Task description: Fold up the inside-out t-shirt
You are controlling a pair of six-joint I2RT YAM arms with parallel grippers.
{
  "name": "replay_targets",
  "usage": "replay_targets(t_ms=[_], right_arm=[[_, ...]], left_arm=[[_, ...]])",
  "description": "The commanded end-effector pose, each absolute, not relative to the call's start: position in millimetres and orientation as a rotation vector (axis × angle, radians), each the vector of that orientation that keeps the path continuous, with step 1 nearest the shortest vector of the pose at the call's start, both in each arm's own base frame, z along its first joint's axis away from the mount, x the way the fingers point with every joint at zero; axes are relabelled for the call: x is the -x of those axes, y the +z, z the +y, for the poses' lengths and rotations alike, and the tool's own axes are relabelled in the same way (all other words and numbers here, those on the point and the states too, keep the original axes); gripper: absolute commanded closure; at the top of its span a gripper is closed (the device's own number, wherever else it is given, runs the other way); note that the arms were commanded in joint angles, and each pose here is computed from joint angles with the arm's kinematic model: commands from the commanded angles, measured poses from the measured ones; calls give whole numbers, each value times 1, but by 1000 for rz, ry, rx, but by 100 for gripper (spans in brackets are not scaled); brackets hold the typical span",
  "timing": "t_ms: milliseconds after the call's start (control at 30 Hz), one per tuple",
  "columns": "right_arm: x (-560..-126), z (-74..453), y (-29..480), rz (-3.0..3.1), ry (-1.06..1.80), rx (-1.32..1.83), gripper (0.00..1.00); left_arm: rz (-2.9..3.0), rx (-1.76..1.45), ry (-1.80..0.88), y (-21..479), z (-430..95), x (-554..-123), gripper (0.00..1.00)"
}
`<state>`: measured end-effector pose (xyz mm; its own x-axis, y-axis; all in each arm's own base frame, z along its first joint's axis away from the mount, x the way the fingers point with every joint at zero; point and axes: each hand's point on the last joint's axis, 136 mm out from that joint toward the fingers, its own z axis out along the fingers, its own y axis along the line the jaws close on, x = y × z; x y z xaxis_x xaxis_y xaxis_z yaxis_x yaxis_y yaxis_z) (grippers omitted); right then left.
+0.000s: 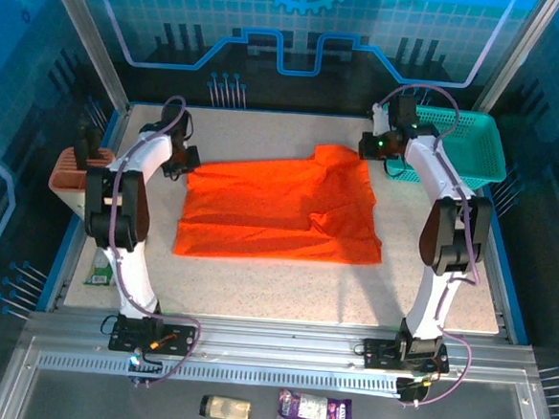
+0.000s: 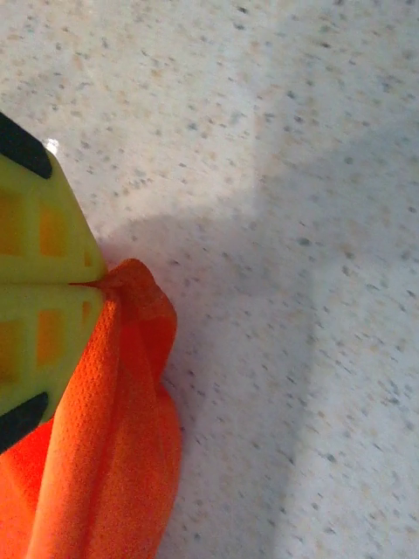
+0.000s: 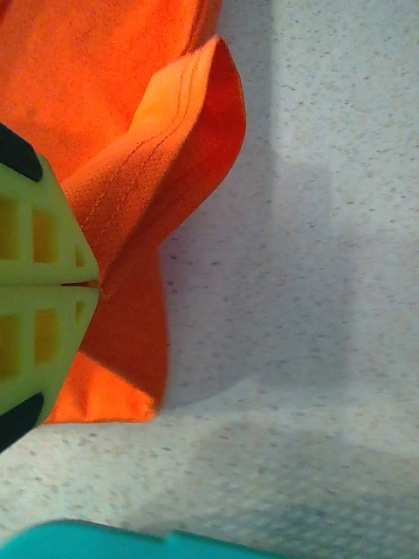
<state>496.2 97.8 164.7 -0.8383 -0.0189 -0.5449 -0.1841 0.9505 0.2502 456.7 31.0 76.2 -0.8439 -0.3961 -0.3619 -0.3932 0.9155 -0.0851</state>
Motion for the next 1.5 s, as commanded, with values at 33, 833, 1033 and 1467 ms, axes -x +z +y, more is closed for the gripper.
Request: replay_targets(t_ms=[33,833,1033,1467], right_arm=[[-478,94,177,2504,410,103,100],[-366,78,117,2648,367,-28,100],[-341,69,96,2723,296,-129,80],[-351,111,116,2703,398,-30,54]], left_arm=[[2565,670,-13,98,42,-448,100],[2520,848,-116,67,31,-351,89],[2501,875,-125,70,29,-330,71],[2631,703,-231,87,-5,-341,66]])
